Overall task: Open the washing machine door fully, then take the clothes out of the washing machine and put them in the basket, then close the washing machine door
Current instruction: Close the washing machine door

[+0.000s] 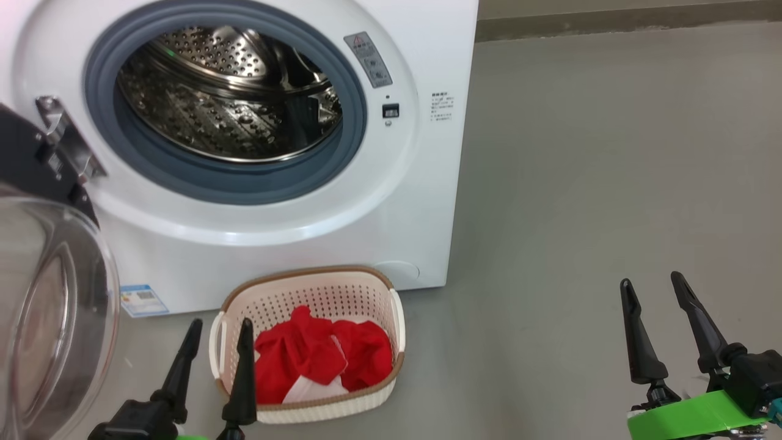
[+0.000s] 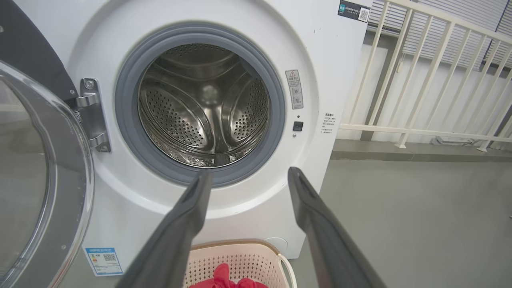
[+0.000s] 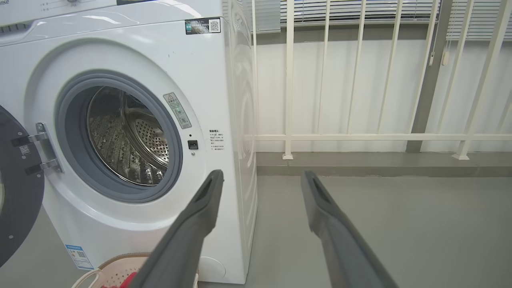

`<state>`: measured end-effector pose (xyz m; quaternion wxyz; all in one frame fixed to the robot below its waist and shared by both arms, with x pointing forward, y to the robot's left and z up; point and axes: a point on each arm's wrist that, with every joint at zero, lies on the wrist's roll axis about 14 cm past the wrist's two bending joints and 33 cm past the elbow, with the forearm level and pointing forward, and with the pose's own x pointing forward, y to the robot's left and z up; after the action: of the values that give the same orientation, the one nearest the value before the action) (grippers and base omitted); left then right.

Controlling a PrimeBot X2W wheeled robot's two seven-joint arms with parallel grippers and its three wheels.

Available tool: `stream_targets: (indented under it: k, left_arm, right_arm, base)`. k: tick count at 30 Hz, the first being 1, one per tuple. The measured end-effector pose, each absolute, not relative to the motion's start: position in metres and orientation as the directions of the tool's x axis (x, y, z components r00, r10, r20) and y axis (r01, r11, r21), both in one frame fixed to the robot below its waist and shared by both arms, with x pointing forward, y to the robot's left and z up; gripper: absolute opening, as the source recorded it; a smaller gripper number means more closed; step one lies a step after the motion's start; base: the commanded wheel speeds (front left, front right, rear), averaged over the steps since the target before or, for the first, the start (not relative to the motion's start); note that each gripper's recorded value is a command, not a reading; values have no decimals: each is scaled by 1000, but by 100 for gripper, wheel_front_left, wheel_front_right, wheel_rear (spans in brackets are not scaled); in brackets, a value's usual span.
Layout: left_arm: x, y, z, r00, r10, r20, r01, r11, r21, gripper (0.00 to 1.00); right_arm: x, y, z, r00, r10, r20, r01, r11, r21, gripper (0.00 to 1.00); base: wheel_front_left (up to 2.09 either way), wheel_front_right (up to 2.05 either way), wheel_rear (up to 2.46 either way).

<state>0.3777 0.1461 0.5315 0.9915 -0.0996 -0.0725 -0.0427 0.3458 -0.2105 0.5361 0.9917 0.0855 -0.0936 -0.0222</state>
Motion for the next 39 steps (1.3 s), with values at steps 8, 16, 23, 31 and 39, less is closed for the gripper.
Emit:
stream_targets:
  k: [8,16,23,31,39]
  left_arm:
    - [377,148,532,986,-65,155,95,977,-192,100]
    - [377,149,534,986,-51,160,77,984,-162,100]
    - [376,154,536,986,-33,164,59,986,-156,100]
    - [373,163,546,981,-5,194,36,987,-155,100]
    - [365,184,552,975,65,212,-36,990,-138,100]
  right_arm:
    - [347,-208,535,982,-53,179,22,985,174,100]
    - [349,-207,534,983,-49,175,18,985,174,100]
    - [351,-204,533,984,-39,174,8,985,174,100]
    - [358,-194,532,986,-5,169,-22,987,162,100]
    - [371,-172,530,985,62,163,-88,984,158,100]
  base:
    - [-90,89,1]
    - [-5,5,0]
    - [0,0,0]
    - [0,0,0]
    - [0,0,0]
